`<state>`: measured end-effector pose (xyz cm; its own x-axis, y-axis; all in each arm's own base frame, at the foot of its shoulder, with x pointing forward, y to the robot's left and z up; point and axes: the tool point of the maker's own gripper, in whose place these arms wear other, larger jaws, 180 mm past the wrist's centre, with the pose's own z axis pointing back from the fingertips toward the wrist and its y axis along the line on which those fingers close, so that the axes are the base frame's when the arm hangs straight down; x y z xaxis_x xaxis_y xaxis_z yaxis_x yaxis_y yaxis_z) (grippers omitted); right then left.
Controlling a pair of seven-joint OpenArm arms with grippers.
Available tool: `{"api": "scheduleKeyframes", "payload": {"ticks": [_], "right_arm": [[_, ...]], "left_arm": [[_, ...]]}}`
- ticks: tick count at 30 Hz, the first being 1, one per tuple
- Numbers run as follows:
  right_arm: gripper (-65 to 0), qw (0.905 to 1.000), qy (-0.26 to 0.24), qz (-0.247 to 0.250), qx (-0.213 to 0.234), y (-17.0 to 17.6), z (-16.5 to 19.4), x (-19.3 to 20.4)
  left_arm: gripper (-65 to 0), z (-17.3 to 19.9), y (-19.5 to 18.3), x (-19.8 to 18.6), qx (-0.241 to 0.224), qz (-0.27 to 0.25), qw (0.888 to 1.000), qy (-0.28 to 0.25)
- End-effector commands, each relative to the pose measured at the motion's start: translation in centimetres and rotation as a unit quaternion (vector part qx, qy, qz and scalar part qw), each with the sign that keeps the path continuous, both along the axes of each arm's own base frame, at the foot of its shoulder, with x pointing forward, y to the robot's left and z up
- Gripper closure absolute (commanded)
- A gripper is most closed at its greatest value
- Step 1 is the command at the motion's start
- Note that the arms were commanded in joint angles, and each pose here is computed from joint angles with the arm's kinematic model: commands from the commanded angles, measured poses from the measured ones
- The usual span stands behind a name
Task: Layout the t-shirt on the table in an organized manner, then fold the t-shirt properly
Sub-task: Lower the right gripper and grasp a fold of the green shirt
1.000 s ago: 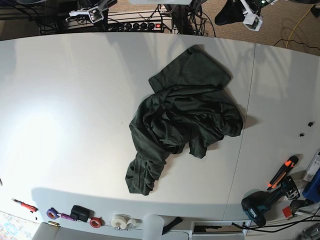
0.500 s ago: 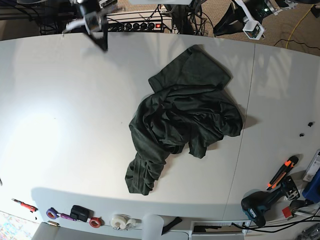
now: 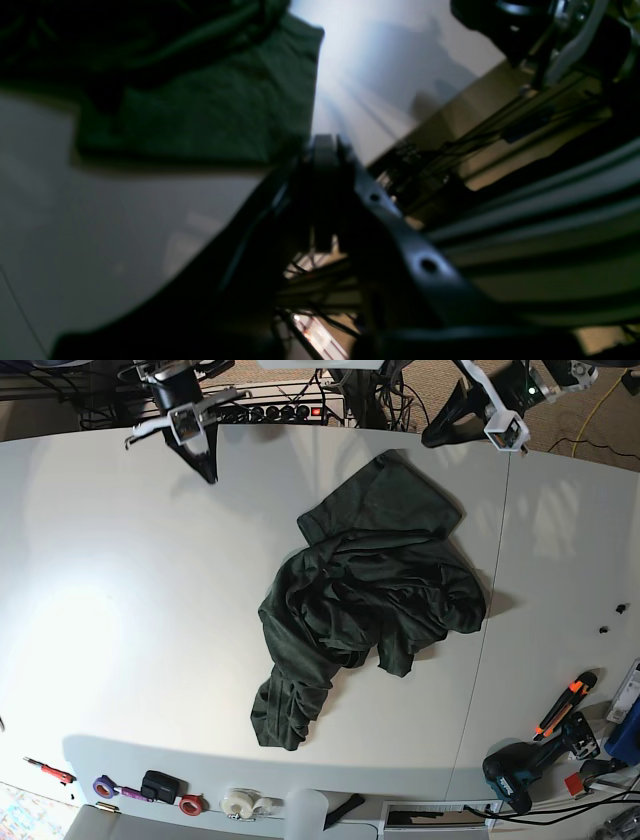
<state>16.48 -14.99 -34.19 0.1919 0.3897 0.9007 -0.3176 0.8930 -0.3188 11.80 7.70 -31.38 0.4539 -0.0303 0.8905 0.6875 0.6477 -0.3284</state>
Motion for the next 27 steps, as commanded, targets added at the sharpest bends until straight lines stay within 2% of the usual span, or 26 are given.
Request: {"api": "scheduleKeyframes", "payload": {"ticks": [1,7,12,19,22,27], "right_arm": [[0.0,0.9997,-0.022,0.003,0.004,0.1,1.1,0.6],[0.0,0.9991,-0.027,-0.010,-0.030,-0.7,1.2,4.0],[0.0,0.9968,-0.053,-0.012,-0.058,-0.3,2.1,6.3],[0.0,0.9941,-0.095,-0.038,-0.036,0.9,3.9,9.0],[0.0,0.9936,-0.095,-0.055,-0.026,1.1,4.2,10.1],[-0.2,0.9940,-0.099,-0.045,-0.014,2.0,4.9,11.6]], "left_arm": [[0.0,1.2,-0.2,0.5,-0.017,-0.002,1.000,-0.019],[0.0,2.5,-0.2,3.3,-0.017,-0.003,0.998,-0.066],[0.0,3.6,-0.3,5.4,-0.015,-0.003,0.995,-0.100],[0.0,4.4,-0.9,7.3,-0.020,0.008,0.992,-0.123],[0.0,4.6,-1.0,7.7,-0.022,0.010,0.991,-0.128],[0.0,4.5,-1.0,8.0,-0.008,0.007,0.991,-0.136]]}}
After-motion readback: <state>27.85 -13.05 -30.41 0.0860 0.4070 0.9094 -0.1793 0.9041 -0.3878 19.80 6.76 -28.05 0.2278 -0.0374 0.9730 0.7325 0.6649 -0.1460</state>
